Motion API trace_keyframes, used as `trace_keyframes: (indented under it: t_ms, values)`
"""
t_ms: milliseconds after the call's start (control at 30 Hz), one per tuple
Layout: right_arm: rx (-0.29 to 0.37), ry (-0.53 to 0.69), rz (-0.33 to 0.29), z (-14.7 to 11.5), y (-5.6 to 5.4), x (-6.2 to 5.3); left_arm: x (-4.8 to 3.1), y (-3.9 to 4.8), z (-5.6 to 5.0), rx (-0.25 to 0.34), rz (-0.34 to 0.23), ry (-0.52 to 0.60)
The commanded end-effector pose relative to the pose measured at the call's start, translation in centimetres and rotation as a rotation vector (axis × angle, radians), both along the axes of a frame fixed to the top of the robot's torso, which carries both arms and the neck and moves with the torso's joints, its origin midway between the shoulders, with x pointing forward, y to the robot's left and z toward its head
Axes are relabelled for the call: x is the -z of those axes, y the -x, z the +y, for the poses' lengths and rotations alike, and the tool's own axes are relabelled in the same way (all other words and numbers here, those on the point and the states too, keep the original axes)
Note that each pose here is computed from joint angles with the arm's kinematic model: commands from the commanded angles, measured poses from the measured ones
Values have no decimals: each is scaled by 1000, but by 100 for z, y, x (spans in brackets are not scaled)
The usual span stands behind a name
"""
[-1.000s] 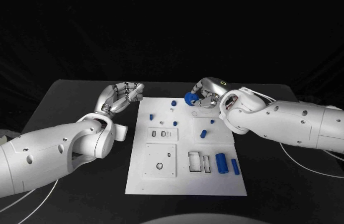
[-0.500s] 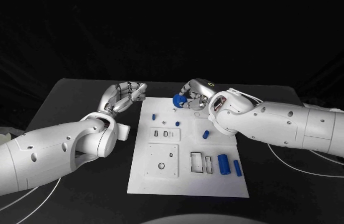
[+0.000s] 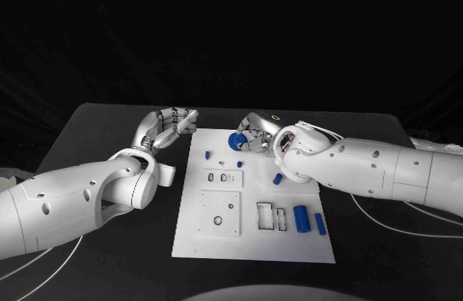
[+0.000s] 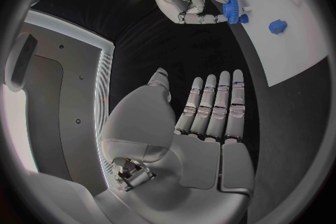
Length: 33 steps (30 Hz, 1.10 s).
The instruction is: Assemble the parts on the task board
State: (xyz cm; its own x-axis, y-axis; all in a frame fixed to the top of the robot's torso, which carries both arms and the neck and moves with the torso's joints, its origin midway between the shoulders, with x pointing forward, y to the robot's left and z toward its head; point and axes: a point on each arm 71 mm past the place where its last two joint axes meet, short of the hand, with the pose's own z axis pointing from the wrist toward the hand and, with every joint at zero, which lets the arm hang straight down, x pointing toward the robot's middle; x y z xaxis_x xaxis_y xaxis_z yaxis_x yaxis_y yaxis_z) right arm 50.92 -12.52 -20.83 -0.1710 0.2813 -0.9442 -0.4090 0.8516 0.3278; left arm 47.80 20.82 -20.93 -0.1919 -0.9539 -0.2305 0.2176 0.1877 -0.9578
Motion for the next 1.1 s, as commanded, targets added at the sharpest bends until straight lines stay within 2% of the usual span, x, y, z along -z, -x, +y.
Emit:
trace_keyframes:
  t_ms: [33,1100]
  values:
    - [-15,45,26,13,-3,50,-15,8,-18,11,-11,2]
    - [-6,89,51,100,-96,162,-18,13,-5,7,-10,1]
